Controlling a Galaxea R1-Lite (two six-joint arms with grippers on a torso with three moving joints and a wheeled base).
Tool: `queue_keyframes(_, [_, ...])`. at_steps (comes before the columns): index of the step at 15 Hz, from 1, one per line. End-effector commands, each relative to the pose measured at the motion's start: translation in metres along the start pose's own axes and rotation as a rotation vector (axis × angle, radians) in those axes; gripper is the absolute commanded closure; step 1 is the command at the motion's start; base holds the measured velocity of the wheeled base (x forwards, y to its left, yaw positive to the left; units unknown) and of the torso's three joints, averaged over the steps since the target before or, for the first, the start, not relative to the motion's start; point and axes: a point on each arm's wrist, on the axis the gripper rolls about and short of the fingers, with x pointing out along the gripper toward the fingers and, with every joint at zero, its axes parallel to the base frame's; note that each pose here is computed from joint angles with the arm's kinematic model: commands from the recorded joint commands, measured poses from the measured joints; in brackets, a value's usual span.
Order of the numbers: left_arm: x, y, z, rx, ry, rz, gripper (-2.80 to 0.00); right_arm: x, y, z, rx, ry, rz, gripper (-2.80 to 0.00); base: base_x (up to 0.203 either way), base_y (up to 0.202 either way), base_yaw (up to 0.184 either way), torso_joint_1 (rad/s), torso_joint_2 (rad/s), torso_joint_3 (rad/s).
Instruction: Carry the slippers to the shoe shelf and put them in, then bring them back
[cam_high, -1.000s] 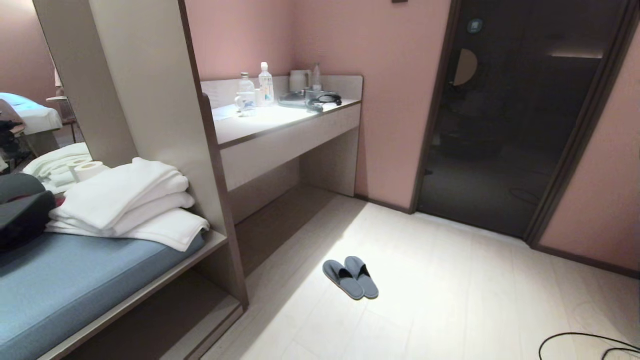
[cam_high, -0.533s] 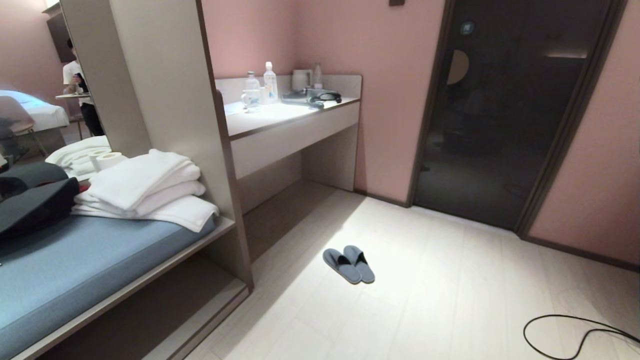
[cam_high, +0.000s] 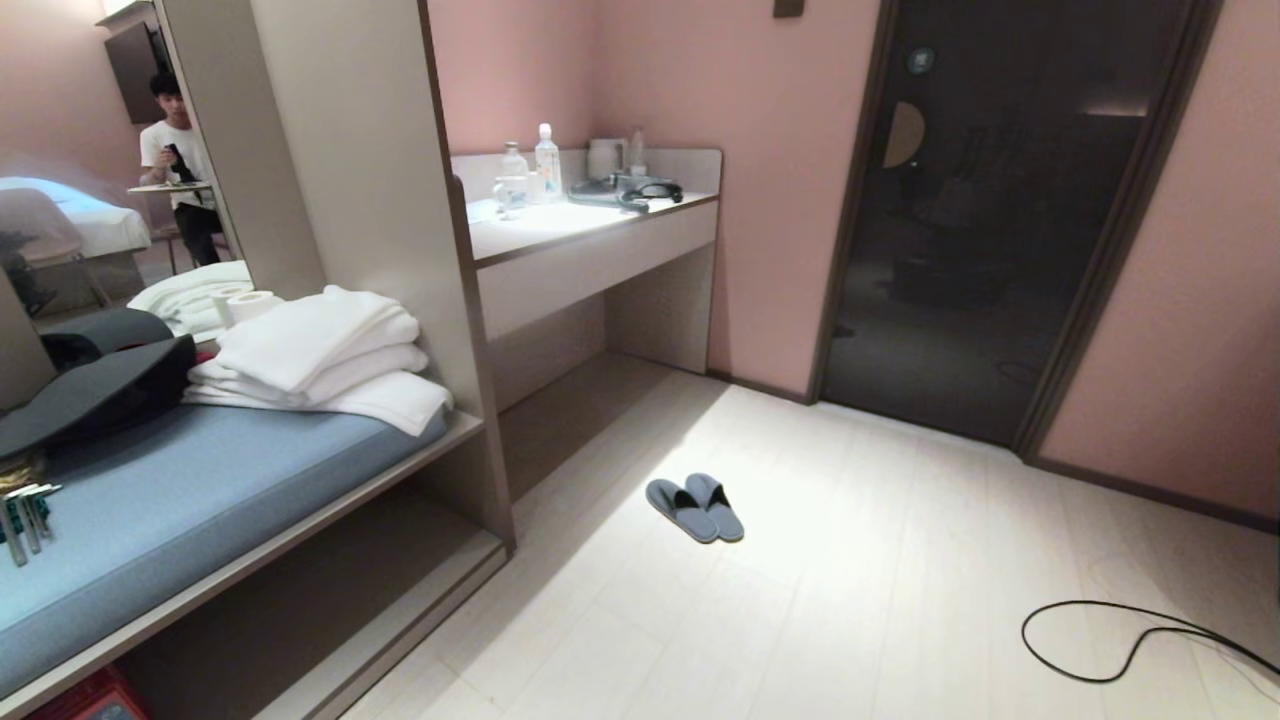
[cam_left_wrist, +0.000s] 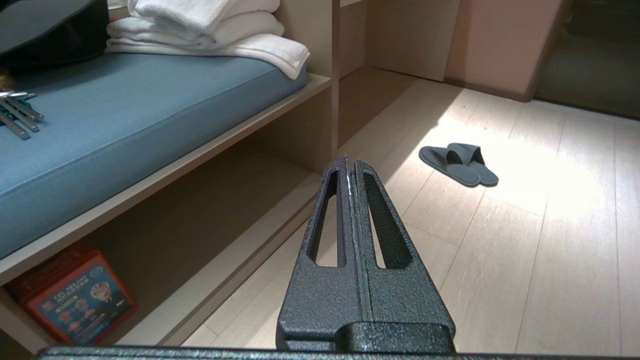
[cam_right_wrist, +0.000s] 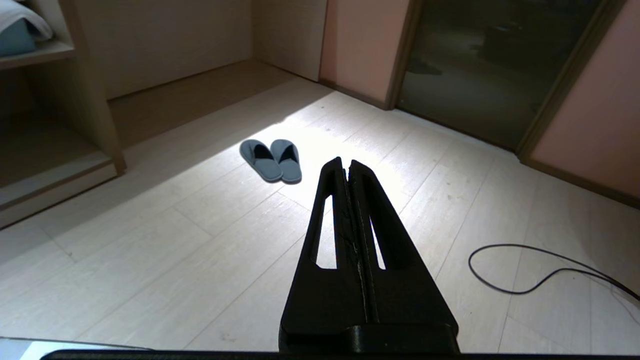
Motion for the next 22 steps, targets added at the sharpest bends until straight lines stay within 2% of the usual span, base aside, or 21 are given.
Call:
queue_keyframes(1, [0.0001,0.0000,0.0001,0.000,0.000,0.000,0.00,0.0001,0.0000,-0.0001,-0.002,0.002,0.000,0.00,0.000,0.000,0.000,0.000,0.00,0.000])
queue_keyframes(22, [0.0001,0.0000,0.0001,-0.002,0.000,0.000,0.00,0.0002,0.0000,-0.0005,-0.002,0.003,0.001,0.00,0.000,0.000,0.000,0.000,0.00,0.000])
